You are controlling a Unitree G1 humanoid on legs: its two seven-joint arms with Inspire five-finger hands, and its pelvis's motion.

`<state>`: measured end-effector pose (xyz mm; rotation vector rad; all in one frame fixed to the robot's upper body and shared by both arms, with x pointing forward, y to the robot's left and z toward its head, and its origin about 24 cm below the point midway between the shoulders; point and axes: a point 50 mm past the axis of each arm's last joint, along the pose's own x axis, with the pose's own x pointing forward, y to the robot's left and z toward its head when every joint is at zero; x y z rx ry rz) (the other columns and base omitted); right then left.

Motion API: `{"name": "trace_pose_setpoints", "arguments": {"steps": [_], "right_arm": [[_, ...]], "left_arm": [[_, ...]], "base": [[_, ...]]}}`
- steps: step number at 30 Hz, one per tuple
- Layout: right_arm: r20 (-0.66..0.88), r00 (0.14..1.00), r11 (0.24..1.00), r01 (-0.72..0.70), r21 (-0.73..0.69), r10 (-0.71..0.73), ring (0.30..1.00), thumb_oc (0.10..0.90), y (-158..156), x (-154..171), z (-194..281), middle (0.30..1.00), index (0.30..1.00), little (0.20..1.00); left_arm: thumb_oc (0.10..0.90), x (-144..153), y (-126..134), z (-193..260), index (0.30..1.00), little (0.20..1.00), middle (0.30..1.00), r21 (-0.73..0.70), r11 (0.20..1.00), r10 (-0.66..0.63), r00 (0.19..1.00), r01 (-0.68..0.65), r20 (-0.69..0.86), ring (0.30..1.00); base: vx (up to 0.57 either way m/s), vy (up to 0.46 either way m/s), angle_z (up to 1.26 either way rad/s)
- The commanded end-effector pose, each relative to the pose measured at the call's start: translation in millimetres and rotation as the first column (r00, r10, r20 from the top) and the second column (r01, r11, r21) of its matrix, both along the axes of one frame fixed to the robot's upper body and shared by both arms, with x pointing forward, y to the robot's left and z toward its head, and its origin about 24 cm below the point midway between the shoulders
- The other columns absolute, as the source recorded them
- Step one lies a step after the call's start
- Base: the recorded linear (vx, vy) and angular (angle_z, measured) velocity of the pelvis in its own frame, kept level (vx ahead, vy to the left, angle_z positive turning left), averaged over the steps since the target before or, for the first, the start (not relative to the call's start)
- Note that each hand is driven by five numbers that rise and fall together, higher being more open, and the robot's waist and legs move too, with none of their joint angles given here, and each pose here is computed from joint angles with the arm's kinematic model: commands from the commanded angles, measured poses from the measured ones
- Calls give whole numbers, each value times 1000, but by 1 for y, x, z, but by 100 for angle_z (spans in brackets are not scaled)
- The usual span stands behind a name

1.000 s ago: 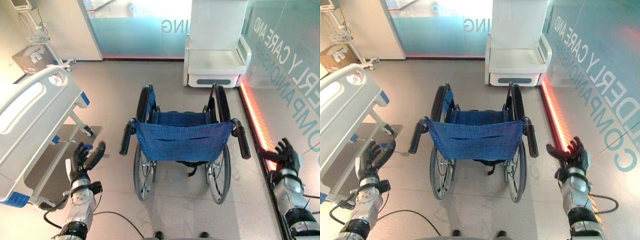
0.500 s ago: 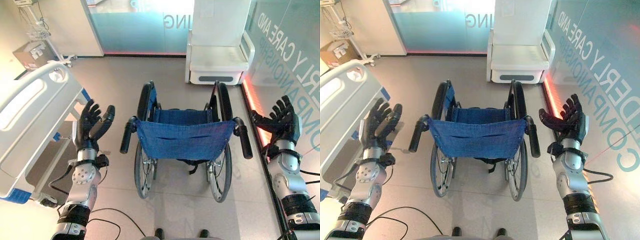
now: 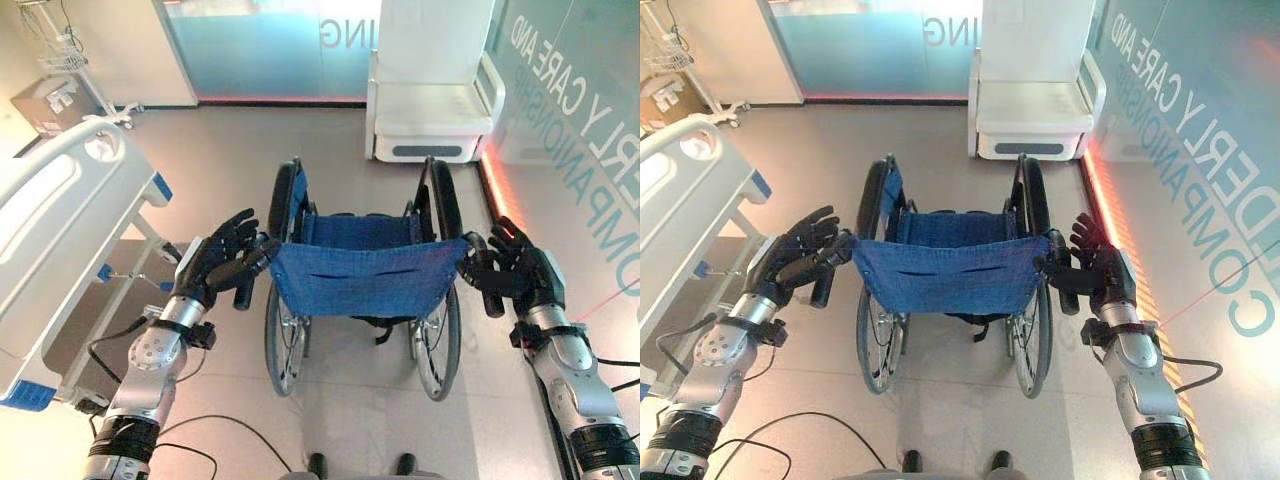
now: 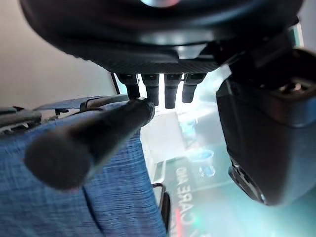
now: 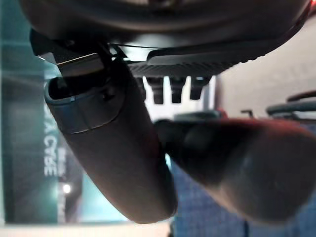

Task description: Push the wheelchair next to the bed

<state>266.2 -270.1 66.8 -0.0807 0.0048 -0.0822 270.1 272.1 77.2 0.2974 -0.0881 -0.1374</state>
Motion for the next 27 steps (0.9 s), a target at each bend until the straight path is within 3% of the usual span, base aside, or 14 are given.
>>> {"name": "trace_pose_setpoints", "arguments": {"steps": [1, 7, 14, 17, 20, 24, 27], "right_arm": [[112, 990, 991, -69, -118, 82, 900, 800, 5, 10, 35, 900, 900, 900], [1, 999, 962, -51, -269, 53, 900, 800, -2, 12, 30, 900, 900, 900], [-23, 1000, 918, -26, -395, 19, 900, 800, -5, 20, 38, 900, 900, 900], [-41, 999, 894, -25, -448, 8, 900, 800, -4, 23, 40, 900, 900, 900], [-64, 998, 863, -17, -505, -18, 900, 800, -5, 24, 39, 900, 900, 900], [-93, 995, 833, -15, -553, -44, 900, 800, -7, 25, 36, 900, 900, 900], [-133, 990, 808, -39, -589, -49, 900, 800, -8, 25, 34, 900, 900, 900]], "left_arm": [[800, 4, 11, 19, 900, 900, 900, 133, 991, -10, 1000, 6, 28, 900], [800, 6, 32, 17, 900, 900, 900, 347, 934, 111, 993, -87, -48, 900], [800, 11, 50, 20, 900, 900, 900, 528, 835, 236, 968, -156, -87, 900], [800, 12, 58, 22, 900, 900, 900, 606, 762, 320, 946, -228, -46, 900], [800, 13, 61, 29, 900, 900, 900, 722, 619, 370, 926, -308, 77, 900], [800, 16, 59, 33, 900, 900, 900, 819, 494, 361, 926, -292, 113, 900], [800, 17, 58, 33, 900, 900, 900, 849, 460, 355, 930, -259, 91, 900]], "base": [[0, 0, 0], [-9, -3, -1], [-19, -6, -4], [0, 0, 0], [1, -11, 0], [-3, -8, 0], [-11, -8, 1]]}}
